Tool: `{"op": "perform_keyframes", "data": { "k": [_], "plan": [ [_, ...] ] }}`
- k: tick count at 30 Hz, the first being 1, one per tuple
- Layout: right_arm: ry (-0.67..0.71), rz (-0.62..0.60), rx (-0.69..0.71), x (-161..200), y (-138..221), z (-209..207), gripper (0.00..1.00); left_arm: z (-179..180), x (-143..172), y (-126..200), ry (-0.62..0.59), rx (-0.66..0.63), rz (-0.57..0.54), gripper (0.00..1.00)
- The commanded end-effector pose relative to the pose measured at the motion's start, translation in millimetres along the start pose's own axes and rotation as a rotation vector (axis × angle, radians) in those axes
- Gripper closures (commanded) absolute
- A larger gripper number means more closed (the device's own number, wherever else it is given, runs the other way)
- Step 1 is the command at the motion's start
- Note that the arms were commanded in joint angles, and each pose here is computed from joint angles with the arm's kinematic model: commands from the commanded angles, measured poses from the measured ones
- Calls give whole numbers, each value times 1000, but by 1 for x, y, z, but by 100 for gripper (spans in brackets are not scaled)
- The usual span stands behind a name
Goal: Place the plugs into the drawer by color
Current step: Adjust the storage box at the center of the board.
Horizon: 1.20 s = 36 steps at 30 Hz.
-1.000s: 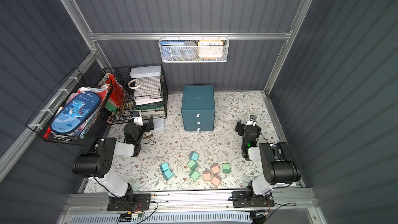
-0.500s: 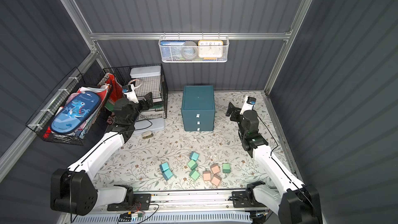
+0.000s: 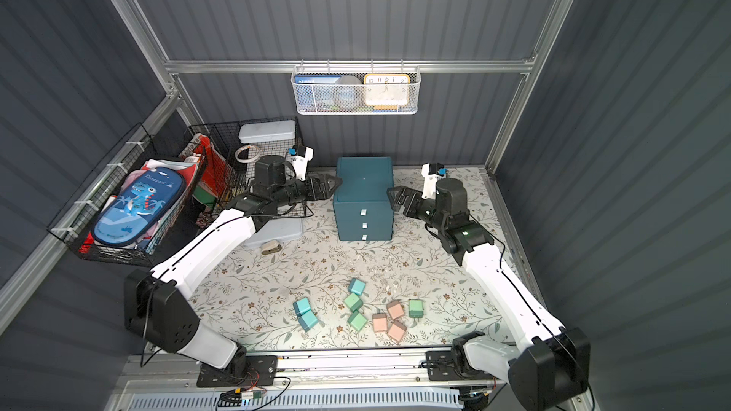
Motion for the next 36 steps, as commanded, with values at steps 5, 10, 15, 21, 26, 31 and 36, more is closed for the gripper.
{"op": "perform_keyframes", "data": {
  "k": [5, 10, 15, 21, 26, 31, 36],
  "plan": [
    [-46, 105, -44, 4, -19, 3, 1, -14, 11, -5, 9, 95, 123, 6],
    [-54, 147, -63, 3, -34, 3, 1, -15, 15, -7, 9, 117, 155, 4],
    [-35, 155, -61, -3, -45, 1, 2, -14, 19, -12, 2, 128, 190, 4],
    [9, 205, 4, 0, -66, -15, 2, 5, -1, 2, -65, -81, 94, 2],
    [8, 225, -4, -2, -87, -20, 3, 8, 1, -6, -66, -76, 113, 1],
    [9, 241, -38, -6, -117, -24, 6, 19, 9, -27, -82, -48, 155, 1],
    [0, 245, -87, -15, -151, -21, 8, 18, 17, -34, -66, 7, 173, 1]
  ]
}}
Point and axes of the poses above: each gripper's point midway between its finger pads, its own y axis back along the fingers, its own z axis along the line the jaws close on, x = y × z, the point moved 2 cm from there along y, back along the fingers, and after that the axes turned 14 degrees about y, right-handed, at the moved point
